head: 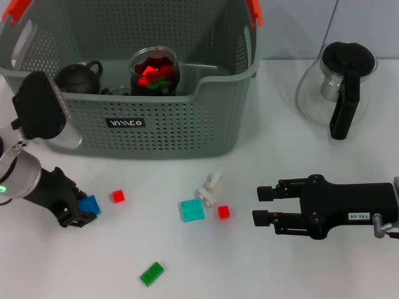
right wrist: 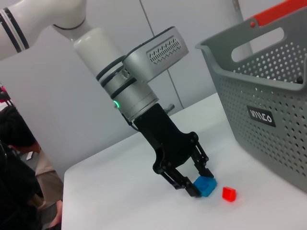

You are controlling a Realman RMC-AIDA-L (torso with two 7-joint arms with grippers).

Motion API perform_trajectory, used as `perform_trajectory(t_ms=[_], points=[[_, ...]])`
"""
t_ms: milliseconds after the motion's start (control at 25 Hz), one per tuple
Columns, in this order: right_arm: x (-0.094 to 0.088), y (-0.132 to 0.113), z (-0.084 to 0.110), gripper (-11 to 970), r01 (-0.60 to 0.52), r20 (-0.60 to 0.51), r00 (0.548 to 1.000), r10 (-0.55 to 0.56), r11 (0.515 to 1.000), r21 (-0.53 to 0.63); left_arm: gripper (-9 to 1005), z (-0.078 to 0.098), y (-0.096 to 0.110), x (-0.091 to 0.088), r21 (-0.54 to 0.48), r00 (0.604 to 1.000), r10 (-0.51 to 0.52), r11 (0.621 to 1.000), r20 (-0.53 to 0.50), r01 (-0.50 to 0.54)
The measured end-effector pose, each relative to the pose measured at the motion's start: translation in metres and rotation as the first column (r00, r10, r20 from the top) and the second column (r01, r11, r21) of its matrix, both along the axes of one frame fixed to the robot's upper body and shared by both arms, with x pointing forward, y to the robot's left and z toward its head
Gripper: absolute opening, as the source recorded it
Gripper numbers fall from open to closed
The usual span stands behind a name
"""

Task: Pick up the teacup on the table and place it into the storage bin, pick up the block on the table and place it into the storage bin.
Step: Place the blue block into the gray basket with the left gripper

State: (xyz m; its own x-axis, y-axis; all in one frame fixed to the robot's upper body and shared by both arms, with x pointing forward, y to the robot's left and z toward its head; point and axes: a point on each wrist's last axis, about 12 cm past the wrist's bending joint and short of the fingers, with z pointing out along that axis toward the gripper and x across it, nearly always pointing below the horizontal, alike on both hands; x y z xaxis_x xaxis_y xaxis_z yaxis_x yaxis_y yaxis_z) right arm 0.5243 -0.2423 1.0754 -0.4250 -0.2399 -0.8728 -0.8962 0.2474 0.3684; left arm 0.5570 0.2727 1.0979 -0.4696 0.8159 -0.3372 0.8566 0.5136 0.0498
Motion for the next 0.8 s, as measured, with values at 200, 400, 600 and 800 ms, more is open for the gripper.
perform_trajectory(t_ms=[200, 400, 600, 800], points=[[0.000, -0.001, 0.000, 578, 0.001, -0.002, 1.000, -0.001, 1.000, 0.000, 433, 0.001, 0.001, 0.002, 0.000, 1.000, 0.020, 1.000, 0.003, -0.020], [0.000, -0.001, 0.001, 577, 0.001, -0.002, 1.000, -0.001, 1.000, 0.000, 405, 0.016, 0.007, 0.000, -0.064, 0.999, 0.039, 0.997, 0.014, -0.038], [0.000, -0.001, 0.001, 577, 0.001, -0.002, 1.000, -0.001, 1.000, -0.001, 405, 0.054, 0.037, -0.005, -0.338, 0.999, 0.036, 0.940, -0.011, -0.038], [-0.001, -0.002, 0.000, 577, 0.003, -0.004, 1.000, -0.003, 1.000, 0.000, 404, 0.078, 0.059, -0.012, -0.629, 0.998, -0.040, 0.777, -0.039, 0.007]])
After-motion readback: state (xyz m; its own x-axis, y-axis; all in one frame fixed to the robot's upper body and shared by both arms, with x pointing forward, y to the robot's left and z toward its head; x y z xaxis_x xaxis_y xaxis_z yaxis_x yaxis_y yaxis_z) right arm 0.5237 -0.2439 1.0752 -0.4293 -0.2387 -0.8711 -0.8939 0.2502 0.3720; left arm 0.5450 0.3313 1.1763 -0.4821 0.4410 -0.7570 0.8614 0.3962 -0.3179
